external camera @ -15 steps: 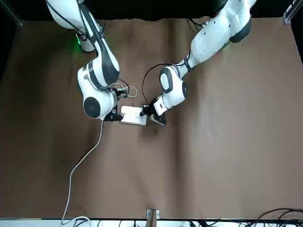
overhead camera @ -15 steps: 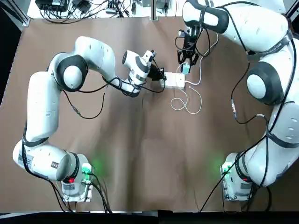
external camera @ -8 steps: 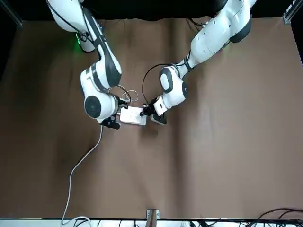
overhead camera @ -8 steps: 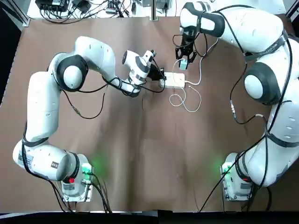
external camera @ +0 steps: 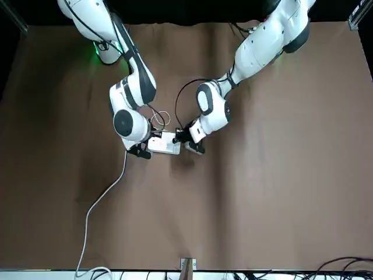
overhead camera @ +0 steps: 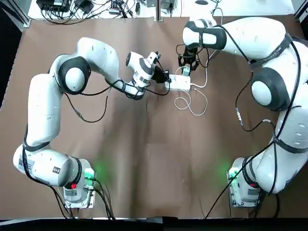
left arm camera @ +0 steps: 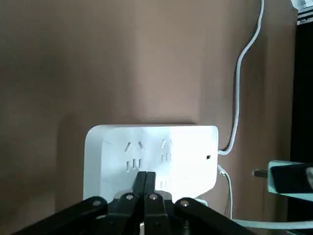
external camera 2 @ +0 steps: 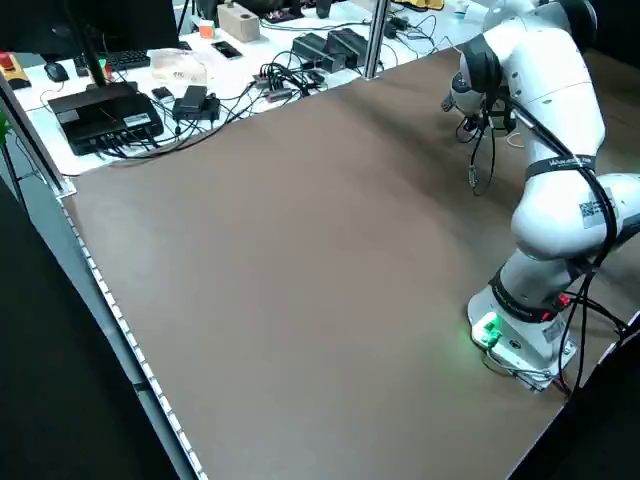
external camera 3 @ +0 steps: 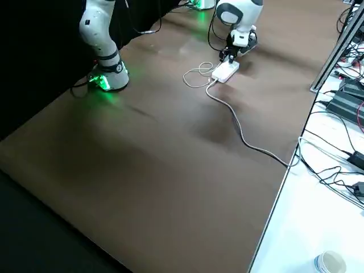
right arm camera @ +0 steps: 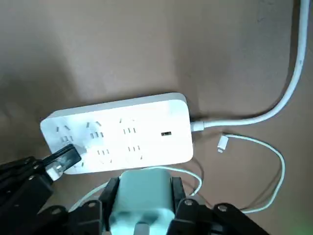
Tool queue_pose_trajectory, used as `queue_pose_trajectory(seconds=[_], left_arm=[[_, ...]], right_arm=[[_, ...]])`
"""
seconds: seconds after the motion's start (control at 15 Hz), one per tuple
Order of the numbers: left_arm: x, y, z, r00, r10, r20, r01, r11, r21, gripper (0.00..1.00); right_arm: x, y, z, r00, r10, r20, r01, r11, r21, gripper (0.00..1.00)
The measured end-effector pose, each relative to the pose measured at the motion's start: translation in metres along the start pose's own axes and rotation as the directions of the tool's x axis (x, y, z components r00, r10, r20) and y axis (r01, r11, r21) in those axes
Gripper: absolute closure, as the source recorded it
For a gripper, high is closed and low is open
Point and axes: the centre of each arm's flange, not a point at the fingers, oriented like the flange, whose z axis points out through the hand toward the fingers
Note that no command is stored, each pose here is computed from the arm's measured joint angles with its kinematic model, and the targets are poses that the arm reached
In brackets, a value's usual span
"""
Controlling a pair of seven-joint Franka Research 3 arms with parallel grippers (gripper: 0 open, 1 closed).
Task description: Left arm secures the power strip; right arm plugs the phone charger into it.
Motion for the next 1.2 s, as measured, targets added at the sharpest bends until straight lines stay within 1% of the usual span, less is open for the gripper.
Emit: queue_pose_trajectory(seconds=[0.4,0.6,0.93,1.2], left_arm=[[0.000,0.000,0.000,1.000,0.000,0.001,0.000,1.000,0.000,0.99],[0.000,0.000,0.000,1.000,0.000,0.001,0.000,1.000,-0.001,0.99],[0.000,0.000,0.000,1.000,0.000,0.001,0.000,1.000,-0.001,0.99],[0.000,0.000,0.000,1.000,0.000,0.001,0.000,1.000,-0.001,0.99]], right_arm=[[-0.006,0.006,0.006,0.999,-0.011,-0.031,0.011,1.000,-0.009,0.52],[-0.012,-0.002,0.012,0.998,-0.036,-0.052,0.035,0.999,-0.015,0.52],[-0.027,-0.020,0.038,0.994,-0.078,-0.071,0.076,0.997,-0.026,0.52],[-0.032,-0.027,0.055,0.994,-0.091,-0.067,0.089,0.995,-0.040,0.52]])
